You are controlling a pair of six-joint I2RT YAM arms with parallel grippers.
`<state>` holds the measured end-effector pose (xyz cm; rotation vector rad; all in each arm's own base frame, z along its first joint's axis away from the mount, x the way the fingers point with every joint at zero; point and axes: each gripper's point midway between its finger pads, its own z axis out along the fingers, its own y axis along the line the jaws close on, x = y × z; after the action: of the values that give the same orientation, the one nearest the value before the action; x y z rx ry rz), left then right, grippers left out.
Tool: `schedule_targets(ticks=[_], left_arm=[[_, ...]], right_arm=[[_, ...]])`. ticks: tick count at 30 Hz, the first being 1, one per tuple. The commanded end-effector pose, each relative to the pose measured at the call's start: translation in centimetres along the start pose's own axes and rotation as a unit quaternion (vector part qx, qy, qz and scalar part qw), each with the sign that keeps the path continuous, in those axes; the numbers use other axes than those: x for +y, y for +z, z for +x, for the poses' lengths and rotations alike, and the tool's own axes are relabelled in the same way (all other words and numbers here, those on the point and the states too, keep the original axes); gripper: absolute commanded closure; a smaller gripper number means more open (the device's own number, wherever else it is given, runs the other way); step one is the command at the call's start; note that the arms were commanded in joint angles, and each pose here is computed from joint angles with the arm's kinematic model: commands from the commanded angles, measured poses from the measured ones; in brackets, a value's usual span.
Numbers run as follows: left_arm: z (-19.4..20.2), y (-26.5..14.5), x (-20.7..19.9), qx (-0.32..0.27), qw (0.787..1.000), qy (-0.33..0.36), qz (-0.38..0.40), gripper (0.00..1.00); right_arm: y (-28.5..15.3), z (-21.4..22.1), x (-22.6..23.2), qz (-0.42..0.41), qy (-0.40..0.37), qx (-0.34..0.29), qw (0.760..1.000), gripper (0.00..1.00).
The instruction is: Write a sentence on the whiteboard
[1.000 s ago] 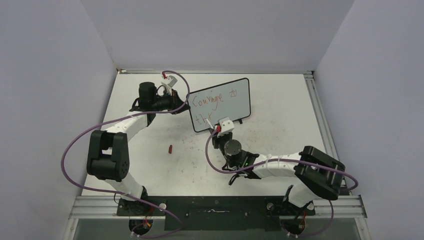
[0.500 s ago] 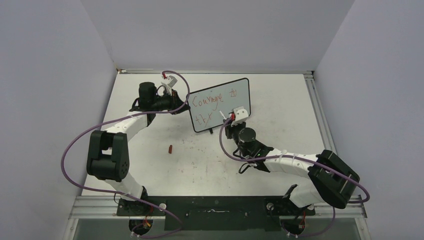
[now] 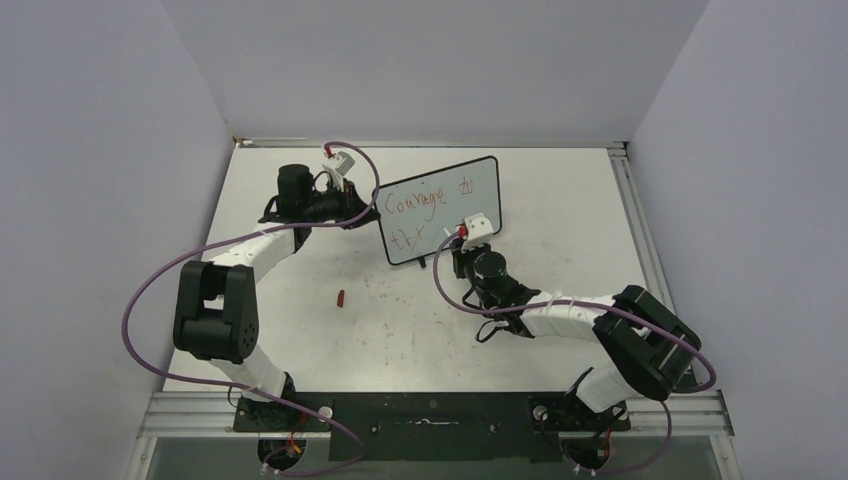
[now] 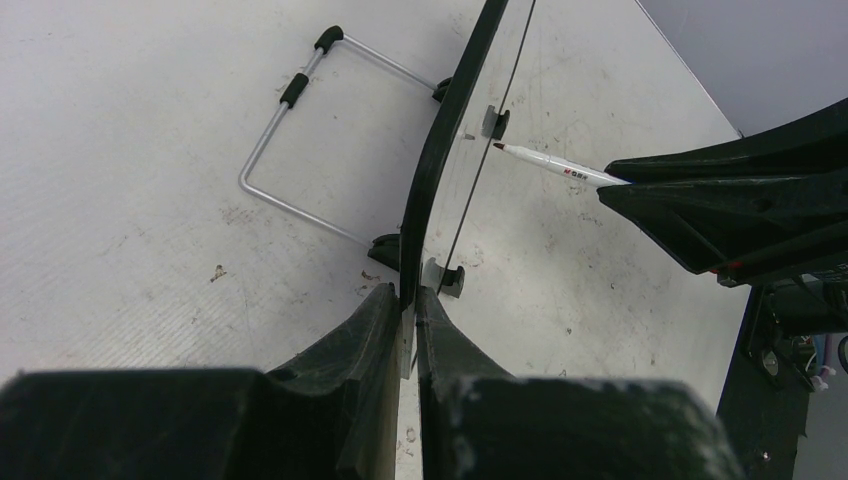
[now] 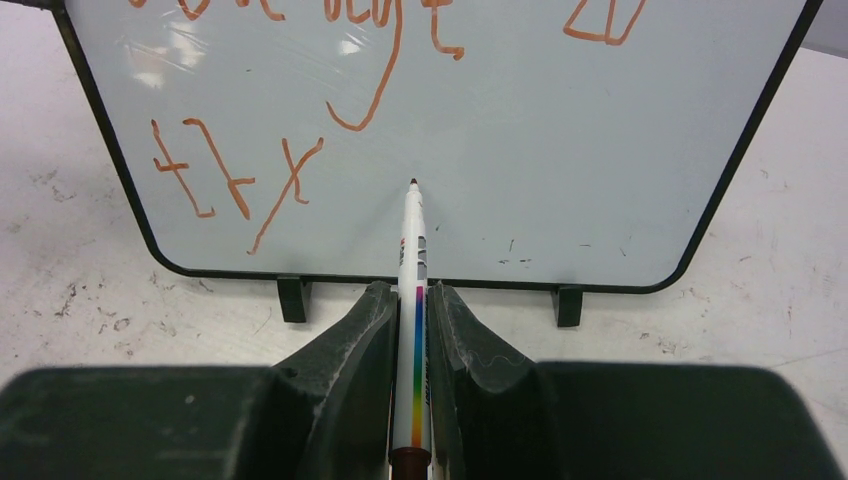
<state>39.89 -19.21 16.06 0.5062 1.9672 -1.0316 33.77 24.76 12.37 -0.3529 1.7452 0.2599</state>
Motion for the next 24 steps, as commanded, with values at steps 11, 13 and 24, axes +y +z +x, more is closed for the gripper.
schedule_targets(ticks=[11,13,24], left_arm=[[-2.5,-0.5,-1.3,-0.020,0.999,0.030,0.016,1.00],[-2.5,-0.5,-1.3,-0.020,0.999,0.030,0.016,1.00],[-2.5,-0.6,-1.4,-0.020,0.999,0.031,0.016,1.00]], right_arm=[[1.8,-1.8,-0.1,0.005,0.012,-0.036,0.999,0.95],[1.9,-1.7,0.0,0.003,0.010,-0.036,0.999,0.95],[1.6,-1.9,0.4,-0.011,0.009,-0.042,0.999,0.95]])
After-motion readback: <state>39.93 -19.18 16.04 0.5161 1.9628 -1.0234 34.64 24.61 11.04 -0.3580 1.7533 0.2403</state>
